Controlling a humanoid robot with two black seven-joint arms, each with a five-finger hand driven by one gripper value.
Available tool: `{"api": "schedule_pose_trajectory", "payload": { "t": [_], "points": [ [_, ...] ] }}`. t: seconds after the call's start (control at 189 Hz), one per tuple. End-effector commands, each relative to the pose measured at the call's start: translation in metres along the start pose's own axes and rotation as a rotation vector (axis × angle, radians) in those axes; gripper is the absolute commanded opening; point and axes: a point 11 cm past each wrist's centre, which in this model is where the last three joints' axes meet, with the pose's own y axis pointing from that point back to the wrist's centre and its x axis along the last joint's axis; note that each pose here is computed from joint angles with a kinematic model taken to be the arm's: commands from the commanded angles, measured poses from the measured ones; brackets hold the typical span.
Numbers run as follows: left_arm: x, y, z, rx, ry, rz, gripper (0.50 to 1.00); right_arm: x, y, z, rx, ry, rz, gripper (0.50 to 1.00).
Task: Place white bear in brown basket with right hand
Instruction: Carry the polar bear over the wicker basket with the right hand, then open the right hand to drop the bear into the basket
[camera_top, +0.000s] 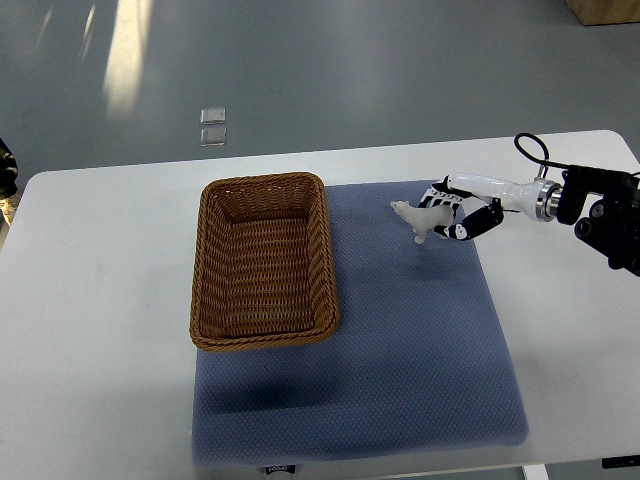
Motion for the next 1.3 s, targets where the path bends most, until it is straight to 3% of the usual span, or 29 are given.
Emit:
{"api": "schedule_pose_trajectory", "payload": {
  "t": [0.0,0.18,0.36,0.699,0.953,1.085,1.175,1.297],
  "points": [
    [0.001,0.0,0.0,-0.001,-0.001,0.002,1.0,0.02,-0.001,-0.012,0.022,0.022,0.033,0.5],
    [0.0,0.0,0.0,-0.001,0.0,0.0,1.0,0.056,-0.008,-0.048,0.085,0.081,0.069,0.5],
    [0.0,0.0,0.0,-0.001,-0.001,0.0,1.0,0.069,-0.023,-0.084,0.149,0.129,0.065,0.5],
    [0.0,0.0,0.0,0.001,0.0,-0.001,1.0,0.026,-0.088,-0.185,0.306,0.267,-0.086,0.5],
    [0.002,0.0,0.0,0.001,0.0,0.005,1.0,-0.005,-0.115,-0.21,0.33,0.313,-0.136,0.5],
    [0.001,0.0,0.0,-0.001,-0.001,0.0,1.0,-0.004,-0.116,-0.207,0.323,0.314,-0.113,0.686],
    [0.0,0.0,0.0,0.001,-0.002,-0.001,1.0,-0.006,-0.116,-0.205,0.32,0.31,-0.114,0.75],
    [-0.001,0.0,0.001,-0.002,-0.002,-0.003,1.0,-0.006,-0.116,-0.205,0.323,0.308,-0.111,0.791]
  ]
}}
